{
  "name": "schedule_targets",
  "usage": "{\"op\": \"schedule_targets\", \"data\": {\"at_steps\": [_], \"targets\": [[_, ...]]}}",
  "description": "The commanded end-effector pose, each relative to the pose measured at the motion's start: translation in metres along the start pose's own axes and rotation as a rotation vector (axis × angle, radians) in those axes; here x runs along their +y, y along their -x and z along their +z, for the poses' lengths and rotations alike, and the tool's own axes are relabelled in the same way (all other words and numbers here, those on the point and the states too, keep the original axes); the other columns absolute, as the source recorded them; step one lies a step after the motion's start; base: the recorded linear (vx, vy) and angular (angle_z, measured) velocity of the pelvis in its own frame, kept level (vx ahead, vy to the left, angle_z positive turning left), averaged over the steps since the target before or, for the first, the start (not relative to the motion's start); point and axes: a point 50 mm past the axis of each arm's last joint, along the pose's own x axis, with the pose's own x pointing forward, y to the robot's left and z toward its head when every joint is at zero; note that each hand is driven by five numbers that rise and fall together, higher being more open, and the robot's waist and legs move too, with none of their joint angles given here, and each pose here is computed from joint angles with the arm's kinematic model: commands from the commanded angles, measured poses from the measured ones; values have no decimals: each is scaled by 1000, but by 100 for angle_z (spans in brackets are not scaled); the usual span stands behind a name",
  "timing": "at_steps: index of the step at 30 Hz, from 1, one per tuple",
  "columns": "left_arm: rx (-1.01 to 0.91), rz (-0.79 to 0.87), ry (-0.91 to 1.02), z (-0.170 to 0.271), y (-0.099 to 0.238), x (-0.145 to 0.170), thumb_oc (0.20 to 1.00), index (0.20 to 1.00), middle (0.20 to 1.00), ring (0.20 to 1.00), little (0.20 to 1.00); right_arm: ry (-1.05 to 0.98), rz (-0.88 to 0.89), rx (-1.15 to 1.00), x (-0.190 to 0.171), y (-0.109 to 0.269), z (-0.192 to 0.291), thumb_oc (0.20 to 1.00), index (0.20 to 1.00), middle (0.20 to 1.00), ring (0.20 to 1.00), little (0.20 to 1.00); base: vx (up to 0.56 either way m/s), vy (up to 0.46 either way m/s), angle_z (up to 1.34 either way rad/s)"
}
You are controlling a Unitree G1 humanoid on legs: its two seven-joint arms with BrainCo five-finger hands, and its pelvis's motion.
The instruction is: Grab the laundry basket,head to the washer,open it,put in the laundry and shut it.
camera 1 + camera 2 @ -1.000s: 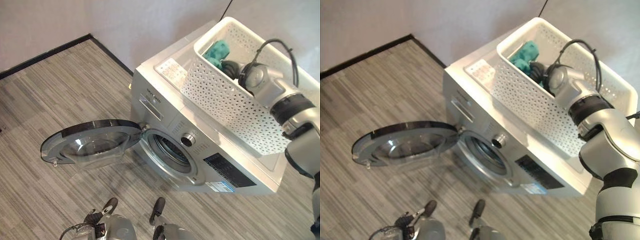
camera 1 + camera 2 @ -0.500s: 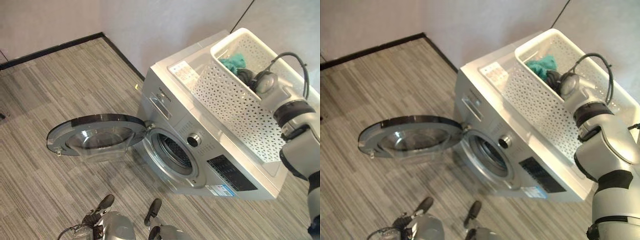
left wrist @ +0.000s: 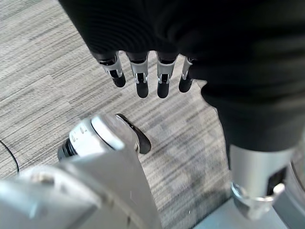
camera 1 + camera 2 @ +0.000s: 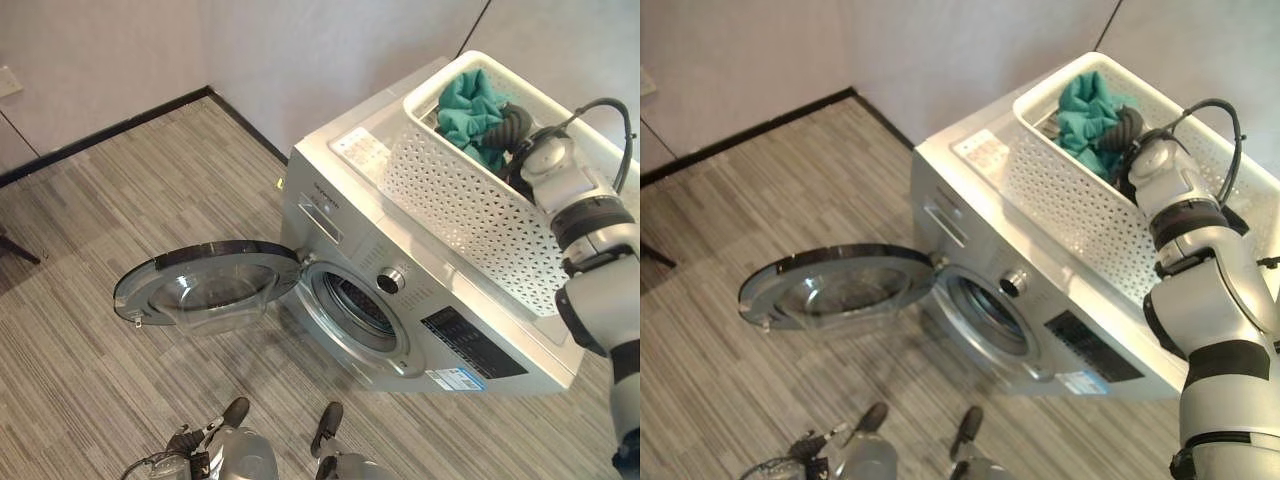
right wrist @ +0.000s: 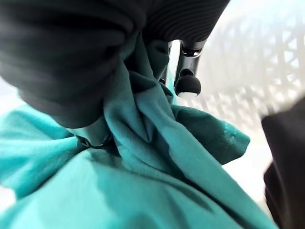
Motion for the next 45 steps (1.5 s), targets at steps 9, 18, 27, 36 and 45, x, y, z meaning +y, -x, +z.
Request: {"op": "schedule_targets", "data": {"at_steps": [9, 18, 27, 36, 45], "targets": [[30, -6, -182, -14, 2, -3, 1000, 1000, 1000, 1000, 1000, -157, -465, -338, -102, 31, 45, 200, 200, 200, 200, 200, 19, 54, -6], [59, -31, -241, -27, 5, -6, 1000, 1000, 1000, 1000, 1000, -145, -592, -481, -120, 61, 47, 200, 200, 200, 200, 200, -9, 44, -5], [31, -49, -280, -24, 5, -12, 1000, 1000, 1000, 1000, 1000, -136, -602, -588, -112, 79, 53, 200, 200, 200, 200, 200, -32, 35, -13], [-245, -140, -388, 23, 9, -37, 1000, 1000, 1000, 1000, 1000, -121, -560, -828, -93, 123, 68, 200, 200, 200, 200, 200, -59, 17, -7], [-716, -281, -558, 99, 55, -45, 1000, 1000, 1000, 1000, 1000, -217, -200, -893, -31, 162, 43, 200, 200, 200, 200, 200, -23, -8, -1]]}}
